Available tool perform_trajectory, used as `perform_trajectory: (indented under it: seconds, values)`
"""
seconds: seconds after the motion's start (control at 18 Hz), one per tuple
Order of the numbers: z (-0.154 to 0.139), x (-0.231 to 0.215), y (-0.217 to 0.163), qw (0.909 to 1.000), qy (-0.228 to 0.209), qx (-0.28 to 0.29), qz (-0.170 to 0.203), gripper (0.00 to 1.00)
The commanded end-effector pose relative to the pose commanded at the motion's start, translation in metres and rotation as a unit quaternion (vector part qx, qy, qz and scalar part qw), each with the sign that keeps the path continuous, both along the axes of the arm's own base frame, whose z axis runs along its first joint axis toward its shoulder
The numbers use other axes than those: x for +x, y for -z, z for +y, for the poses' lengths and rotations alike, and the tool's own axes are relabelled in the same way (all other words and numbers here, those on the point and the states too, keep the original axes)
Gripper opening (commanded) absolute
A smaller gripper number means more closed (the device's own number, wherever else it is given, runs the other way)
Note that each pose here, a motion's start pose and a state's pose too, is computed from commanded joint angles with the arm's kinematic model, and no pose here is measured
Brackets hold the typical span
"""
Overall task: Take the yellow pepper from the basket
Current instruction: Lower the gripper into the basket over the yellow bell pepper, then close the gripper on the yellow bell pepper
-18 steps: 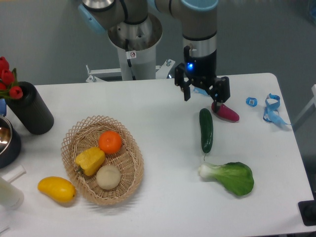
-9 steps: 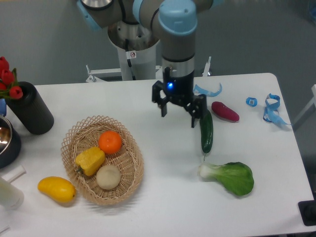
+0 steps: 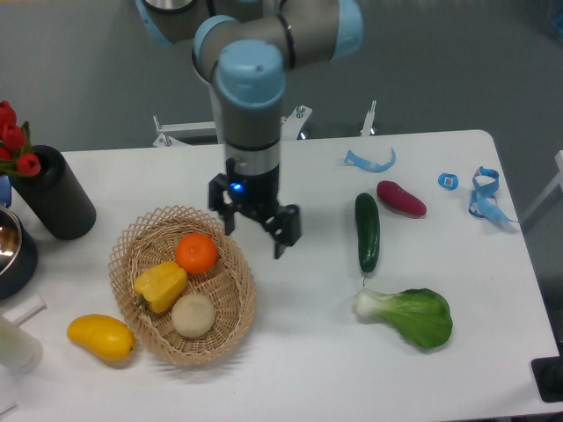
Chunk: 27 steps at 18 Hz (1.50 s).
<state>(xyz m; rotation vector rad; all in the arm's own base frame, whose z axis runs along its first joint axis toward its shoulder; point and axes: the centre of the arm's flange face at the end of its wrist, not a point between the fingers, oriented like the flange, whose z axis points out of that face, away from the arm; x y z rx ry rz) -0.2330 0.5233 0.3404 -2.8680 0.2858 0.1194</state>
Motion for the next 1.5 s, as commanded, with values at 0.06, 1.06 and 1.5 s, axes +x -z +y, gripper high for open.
perform_trajectory:
  seconds: [0.06,1.06,1.5]
  values:
    - [0.005,0.007,0.004,1.0,0.003,-0.002,-0.004,1.0]
    - [0.051,0.076,0.066,0.9971,0.073,-0.019,-0.014,1.0]
    - [0.055,0.081,0.093,0.9978,0.041,-0.038,-0.036,1.0]
